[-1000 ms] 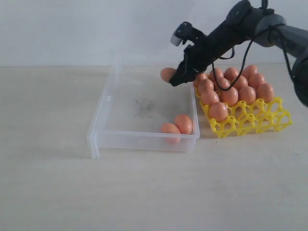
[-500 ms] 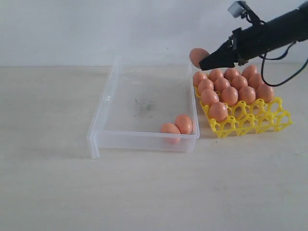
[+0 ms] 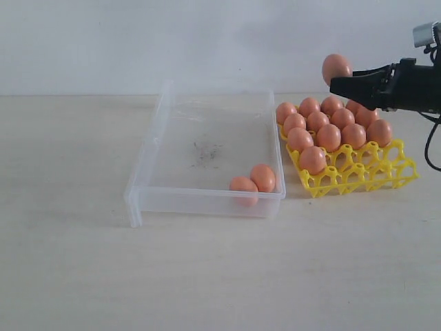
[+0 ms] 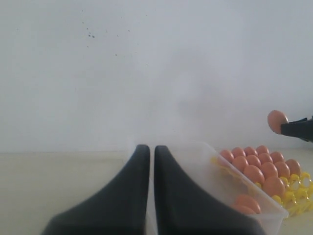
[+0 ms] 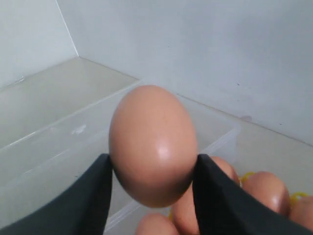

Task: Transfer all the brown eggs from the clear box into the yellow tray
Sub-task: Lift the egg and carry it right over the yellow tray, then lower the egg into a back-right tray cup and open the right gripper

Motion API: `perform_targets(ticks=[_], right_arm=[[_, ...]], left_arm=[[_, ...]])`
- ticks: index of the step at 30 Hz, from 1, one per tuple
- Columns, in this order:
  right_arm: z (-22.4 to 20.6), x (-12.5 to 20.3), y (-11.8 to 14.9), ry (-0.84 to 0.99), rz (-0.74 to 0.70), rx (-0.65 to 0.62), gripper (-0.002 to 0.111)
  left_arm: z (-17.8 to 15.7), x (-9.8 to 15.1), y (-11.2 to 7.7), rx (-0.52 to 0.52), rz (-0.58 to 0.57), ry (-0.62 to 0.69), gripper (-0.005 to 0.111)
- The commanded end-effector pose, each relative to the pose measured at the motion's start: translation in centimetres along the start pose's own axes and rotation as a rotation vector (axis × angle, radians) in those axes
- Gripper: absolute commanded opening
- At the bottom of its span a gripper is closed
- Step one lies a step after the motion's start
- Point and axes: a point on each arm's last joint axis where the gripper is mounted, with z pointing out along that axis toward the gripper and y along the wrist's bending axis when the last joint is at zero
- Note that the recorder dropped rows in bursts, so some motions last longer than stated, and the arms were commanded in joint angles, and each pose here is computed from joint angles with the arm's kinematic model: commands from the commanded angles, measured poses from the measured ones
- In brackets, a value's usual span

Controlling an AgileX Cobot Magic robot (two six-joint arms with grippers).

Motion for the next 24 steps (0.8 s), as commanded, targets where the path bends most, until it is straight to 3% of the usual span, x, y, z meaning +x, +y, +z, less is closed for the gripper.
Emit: perform_targets(ticks=[1, 8, 14, 17, 21, 24], right_arm=[[-1.2, -0.9, -0.7, -0.037, -0.024, 0.030, 0.000], [-3.1, -0.1, -1.3, 0.013, -0.025, 0.046, 0.000], [-3.3, 1.1, -0.6, 0.070, 0.198, 0.024, 0.000], [-3.3, 0.8, 0.9, 0.202, 0.266, -0.034, 0.000], [-2.8, -0.3, 2.5, 0.510, 0.256, 0.151, 0.000], [-1.1, -2.9, 5.3, 0.587, 0.137, 0.232, 0.000]], left_arm=[[0.0, -0.1, 0.1, -0.012, -0.001, -0.020, 0.004], [0.0, -0.1, 0.1, -0.012, -0.001, -0.020, 0.004], [0.0, -0.1, 0.1, -0.012, -0.001, -0.020, 0.004], [0.0, -0.1, 0.1, -0.012, -0.001, -0.020, 0.004], [0.0, -0.1, 0.1, -0.012, -0.001, -0.020, 0.004], [0.0, -0.1, 0.1, -0.012, -0.001, -0.020, 0.004]])
